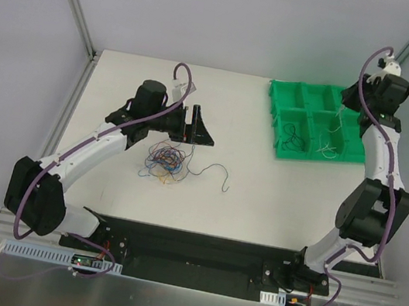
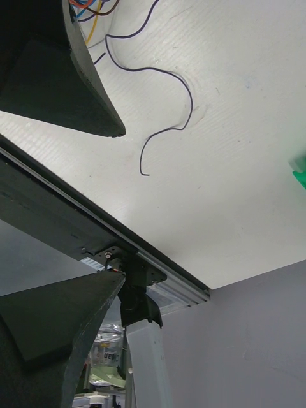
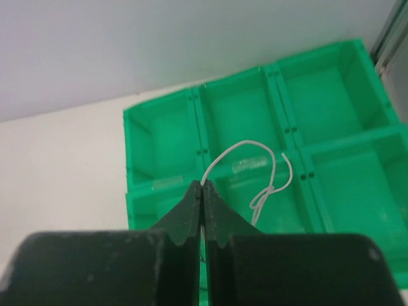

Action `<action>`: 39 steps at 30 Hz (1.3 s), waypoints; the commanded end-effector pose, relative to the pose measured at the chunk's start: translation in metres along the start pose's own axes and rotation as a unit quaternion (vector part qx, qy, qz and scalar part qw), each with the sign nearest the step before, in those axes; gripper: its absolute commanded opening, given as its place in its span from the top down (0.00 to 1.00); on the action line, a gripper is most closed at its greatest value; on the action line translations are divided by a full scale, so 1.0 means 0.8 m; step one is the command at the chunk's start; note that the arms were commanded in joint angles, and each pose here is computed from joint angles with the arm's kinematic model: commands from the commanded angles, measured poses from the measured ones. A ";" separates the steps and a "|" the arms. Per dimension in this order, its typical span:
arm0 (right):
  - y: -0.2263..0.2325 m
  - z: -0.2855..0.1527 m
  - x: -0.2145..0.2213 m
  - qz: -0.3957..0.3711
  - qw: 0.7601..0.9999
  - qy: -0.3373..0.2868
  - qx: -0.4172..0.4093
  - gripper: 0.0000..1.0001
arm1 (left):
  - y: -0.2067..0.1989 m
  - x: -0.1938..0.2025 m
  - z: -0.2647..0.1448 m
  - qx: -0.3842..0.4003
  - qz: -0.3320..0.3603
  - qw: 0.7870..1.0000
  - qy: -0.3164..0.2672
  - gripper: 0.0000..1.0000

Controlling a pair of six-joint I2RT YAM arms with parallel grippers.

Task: Untangle the cables

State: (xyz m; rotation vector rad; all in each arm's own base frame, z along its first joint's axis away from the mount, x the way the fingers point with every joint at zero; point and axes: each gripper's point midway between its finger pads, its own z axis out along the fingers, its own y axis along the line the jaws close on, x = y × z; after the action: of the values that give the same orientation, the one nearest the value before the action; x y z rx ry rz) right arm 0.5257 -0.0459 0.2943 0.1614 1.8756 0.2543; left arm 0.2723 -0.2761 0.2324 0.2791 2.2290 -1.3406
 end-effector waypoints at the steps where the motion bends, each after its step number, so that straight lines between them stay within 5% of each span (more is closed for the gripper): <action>1: -0.004 0.008 0.014 0.006 1.000 -0.004 -0.001 1.00 | -0.015 -0.007 -0.015 0.007 0.022 1.000 -0.010 0.15; 18: -0.077 0.035 0.186 0.039 0.965 0.237 0.104 0.99 | 0.023 0.007 -0.013 -0.046 -0.004 0.999 -0.016 0.15; 25: -0.080 0.034 0.170 0.024 0.954 0.276 0.119 0.51 | 0.061 0.016 -0.016 -0.096 -0.037 0.995 -0.019 0.15; 30: -0.073 -0.004 0.134 -0.015 0.950 0.262 0.171 0.28 | 0.087 0.010 -0.040 -0.145 -0.050 0.987 -0.042 0.13; 39: -0.039 -0.061 0.097 -0.089 0.944 0.236 0.211 0.23 | 0.142 0.018 -0.074 -0.239 -0.072 0.966 -0.065 0.09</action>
State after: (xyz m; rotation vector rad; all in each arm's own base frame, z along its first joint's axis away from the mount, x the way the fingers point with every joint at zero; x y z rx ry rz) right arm 0.4836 -0.0713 0.1883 0.2840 2.4414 -0.1432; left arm 0.2943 -0.1908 0.1750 -0.1059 2.3833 -0.9538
